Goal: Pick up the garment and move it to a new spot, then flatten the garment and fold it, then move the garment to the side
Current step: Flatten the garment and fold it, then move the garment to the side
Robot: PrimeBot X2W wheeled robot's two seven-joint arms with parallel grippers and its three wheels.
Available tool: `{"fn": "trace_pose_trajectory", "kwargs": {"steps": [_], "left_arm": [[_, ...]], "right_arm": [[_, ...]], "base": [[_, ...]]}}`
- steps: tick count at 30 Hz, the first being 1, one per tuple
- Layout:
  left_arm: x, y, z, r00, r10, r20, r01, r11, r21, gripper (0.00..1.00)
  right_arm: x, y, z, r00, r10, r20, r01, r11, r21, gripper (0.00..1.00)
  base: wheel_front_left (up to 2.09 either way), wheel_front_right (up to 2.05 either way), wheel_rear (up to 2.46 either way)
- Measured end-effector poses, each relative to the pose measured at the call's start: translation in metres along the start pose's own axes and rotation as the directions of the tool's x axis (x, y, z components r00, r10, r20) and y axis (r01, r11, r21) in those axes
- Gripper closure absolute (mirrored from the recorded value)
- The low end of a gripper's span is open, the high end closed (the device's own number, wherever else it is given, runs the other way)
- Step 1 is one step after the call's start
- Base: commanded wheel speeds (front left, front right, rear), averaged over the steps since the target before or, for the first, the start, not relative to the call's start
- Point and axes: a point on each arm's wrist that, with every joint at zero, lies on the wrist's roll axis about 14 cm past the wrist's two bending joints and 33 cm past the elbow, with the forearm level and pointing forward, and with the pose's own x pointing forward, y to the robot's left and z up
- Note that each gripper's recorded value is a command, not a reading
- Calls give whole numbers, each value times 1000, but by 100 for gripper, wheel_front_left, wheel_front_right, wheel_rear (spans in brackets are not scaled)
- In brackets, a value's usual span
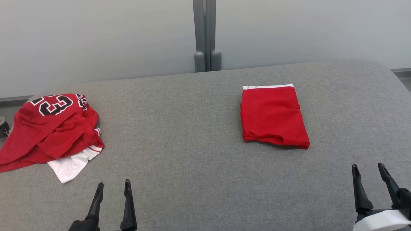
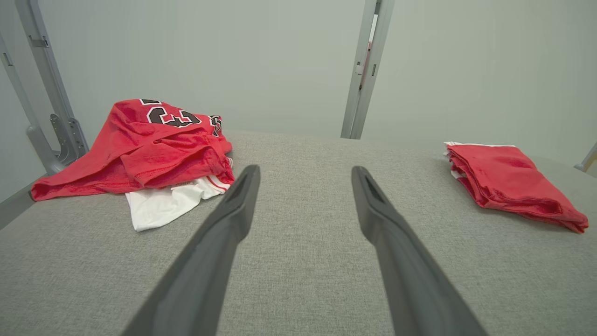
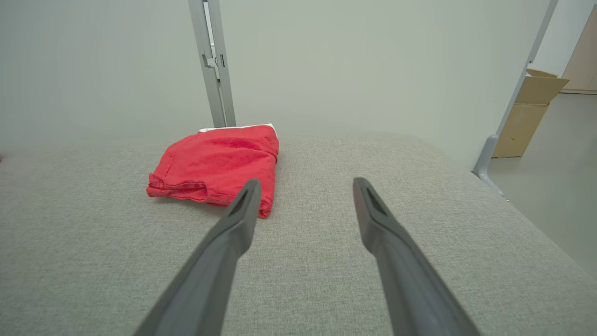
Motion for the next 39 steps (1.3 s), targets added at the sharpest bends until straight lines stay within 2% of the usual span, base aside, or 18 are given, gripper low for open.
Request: {"fn": "trace_pose_trajectory", "kwargs": {"steps": [10, 16, 20, 23, 25, 28, 32, 34, 39], "left_arm": [[-2, 3, -2, 1000, 11, -5, -11, 1000, 0, 0], [0, 5, -6, 1000, 18, -21, -18, 1000, 0, 0], [8, -2, -11, 999, -2, -37, 2, 1000, -9, 0], [25, -13, -9, 999, -33, -27, 33, 999, -18, 0], [34, -18, -13, 998, -47, -37, 46, 999, -23, 0], [46, -22, -21, 997, -59, -56, 57, 998, -32, 0], [58, -27, -35, 993, -74, -92, 71, 997, -42, 0], [61, -28, -39, 992, -73, -105, 68, 996, -51, 0], [62, -21, -42, 993, -46, -113, 40, 998, -58, 0]], "right_arm": [[-1, 2, -7, 1000, 1, -21, 0, 1000, 10, 0], [8, 4, -26, 997, -31, -72, 41, 989, 143, 0], [51, 2, -8, 997, -32, -71, 49, 965, 259, 0], [89, -2, 9, 996, -3, -91, 30, 956, 293, 0], [112, 0, 8, 988, 30, -152, 17, 954, 298, 0], [137, 12, -10, 951, 103, -293, -15, 958, 287, 0], [160, 13, -38, 892, 119, -435, -13, 971, 238, 0], [165, 15, -57, 860, 117, -497, -15, 978, 206, 0], [176, 37, -94, 793, 150, -591, -23, 976, 216, 0]], "base": [[0, 0, 0], [0, 0, 0], [0, 0, 0], [0, 0, 0], [0, 0, 0], [0, 0, 0], [0, 0, 0], [0, 0, 0], [0, 0, 0]]}}
